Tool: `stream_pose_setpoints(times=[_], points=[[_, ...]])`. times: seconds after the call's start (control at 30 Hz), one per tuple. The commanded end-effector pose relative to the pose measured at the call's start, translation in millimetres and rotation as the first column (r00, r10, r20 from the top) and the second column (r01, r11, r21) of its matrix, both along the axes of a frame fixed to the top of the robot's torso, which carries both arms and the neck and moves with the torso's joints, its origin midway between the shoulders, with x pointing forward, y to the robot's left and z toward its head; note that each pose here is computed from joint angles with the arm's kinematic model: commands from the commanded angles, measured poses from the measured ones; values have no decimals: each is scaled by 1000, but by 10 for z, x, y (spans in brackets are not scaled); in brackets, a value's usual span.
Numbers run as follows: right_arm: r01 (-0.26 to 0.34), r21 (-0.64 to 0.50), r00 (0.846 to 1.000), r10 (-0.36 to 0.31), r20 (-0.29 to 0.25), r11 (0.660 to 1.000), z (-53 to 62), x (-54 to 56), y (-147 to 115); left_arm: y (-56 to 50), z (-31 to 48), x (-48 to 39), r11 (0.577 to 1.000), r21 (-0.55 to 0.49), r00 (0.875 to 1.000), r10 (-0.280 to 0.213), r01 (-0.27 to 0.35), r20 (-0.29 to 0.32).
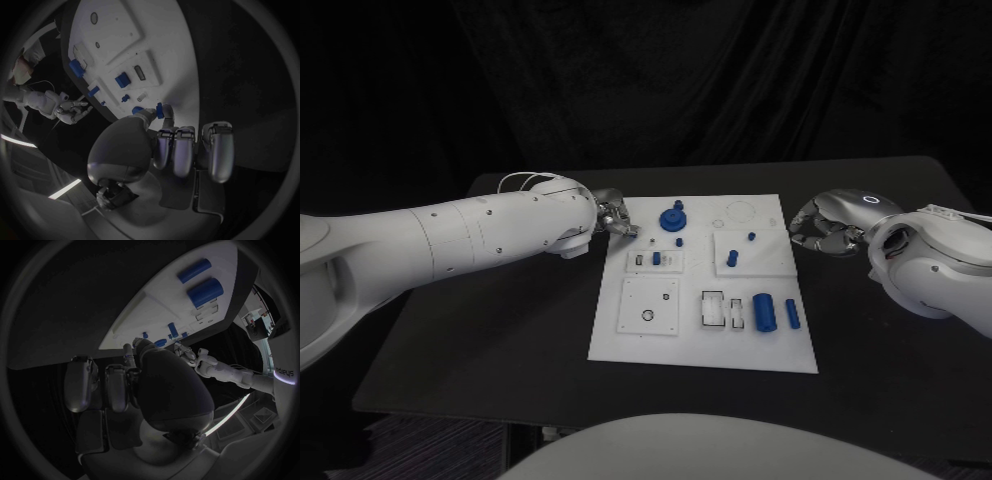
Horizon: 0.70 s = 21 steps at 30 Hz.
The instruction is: Assemble the parts on the task board
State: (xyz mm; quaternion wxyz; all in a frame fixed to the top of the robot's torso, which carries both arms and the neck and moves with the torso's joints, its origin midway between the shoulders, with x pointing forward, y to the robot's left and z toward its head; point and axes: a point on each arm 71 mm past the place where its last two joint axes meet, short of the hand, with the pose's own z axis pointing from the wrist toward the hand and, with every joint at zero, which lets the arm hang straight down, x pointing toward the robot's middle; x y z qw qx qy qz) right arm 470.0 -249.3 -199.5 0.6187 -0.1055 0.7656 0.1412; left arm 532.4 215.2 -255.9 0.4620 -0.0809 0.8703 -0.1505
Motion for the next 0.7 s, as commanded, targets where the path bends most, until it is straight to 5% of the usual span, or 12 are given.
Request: stream_pose_setpoints(times=[0.03,0.43,0.7], points=[[16,-13,1000,-16,-6,1000,-13,-7,-15,-24,40,-36,999,-46,999,-10,13,53],[25,-16,1000,-25,-9,1000,-12,-18,-47,35,61,-336,997,-58,999,-41,41,-4],[24,-17,1000,-24,-9,1000,-14,-14,-42,38,49,-423,998,-44,998,-53,51,-46]])
